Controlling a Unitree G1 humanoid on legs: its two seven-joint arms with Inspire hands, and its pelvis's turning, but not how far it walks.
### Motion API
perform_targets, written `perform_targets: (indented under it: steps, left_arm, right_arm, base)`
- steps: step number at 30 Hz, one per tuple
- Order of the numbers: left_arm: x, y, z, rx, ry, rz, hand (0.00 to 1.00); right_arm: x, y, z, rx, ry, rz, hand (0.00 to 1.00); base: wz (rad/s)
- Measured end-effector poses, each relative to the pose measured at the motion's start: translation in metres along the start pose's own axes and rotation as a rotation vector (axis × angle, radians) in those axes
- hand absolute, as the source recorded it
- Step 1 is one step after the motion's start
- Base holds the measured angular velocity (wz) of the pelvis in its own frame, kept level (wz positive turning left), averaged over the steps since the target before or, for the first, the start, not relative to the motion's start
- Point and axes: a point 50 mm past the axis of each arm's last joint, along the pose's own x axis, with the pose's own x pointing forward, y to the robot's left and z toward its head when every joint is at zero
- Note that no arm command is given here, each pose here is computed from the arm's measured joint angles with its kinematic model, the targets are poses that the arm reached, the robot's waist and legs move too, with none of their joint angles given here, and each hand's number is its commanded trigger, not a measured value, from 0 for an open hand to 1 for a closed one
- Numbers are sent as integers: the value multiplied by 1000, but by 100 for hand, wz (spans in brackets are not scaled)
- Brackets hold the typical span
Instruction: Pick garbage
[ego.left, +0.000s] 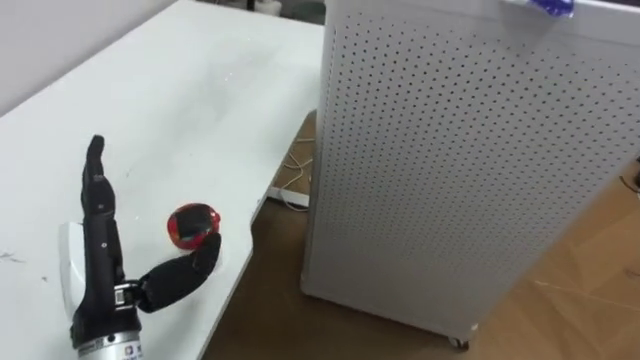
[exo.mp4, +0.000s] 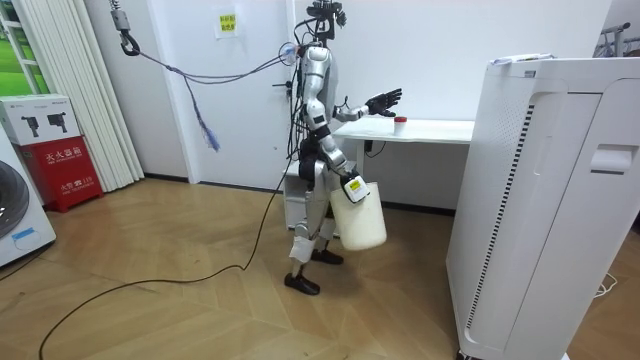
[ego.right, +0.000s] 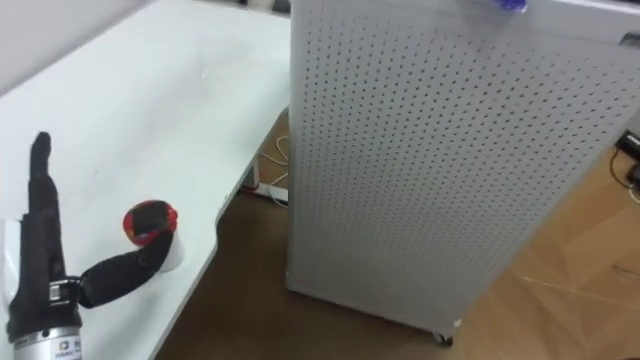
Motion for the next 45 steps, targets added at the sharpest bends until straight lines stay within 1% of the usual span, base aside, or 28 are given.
perform_targets:
  steps: [3, 15, 18, 22, 27, 38, 41, 45]
  left_arm:
    - [-7, 2, -4, 12, 25, -9, 0]
    - [-9, 2, -5, 15, 31, -12, 0]
    - [-13, 4, -7, 22, 46, -10, 0]
    - [-19, 3, -18, 48, 91, -24, 0]
    - [-21, 3, -21, 55, 106, -30, 0]
    - [-28, -3, -27, 64, 147, -109, 0]
    - [-30, -3, -30, 68, 174, -120, 0]
    - [-33, -1, -38, 20, 243, -92, 0]
  right_arm:
    - [-2, 1, -6, 5, 23, 5, 100]
    - [-2, 1, -6, 4, 31, 33, 100]
    - [-2, 1, -6, 3, 32, 33, 100]
    - [-2, 1, -6, 1, 31, 33, 100]
    - [-2, 1, -6, 2, 32, 43, 100]
    - [-2, 4, -5, -33, 40, 84, 100]
    - [-1, 7, -6, -26, 46, 88, 100]
    - [0, 9, -5, -20, 43, 93, 100]
  base:
    - [-5]
    - [-1]
    - [0]
    - [0]
    - [-2]
    - [-6]
    - [-2]
    - [0]
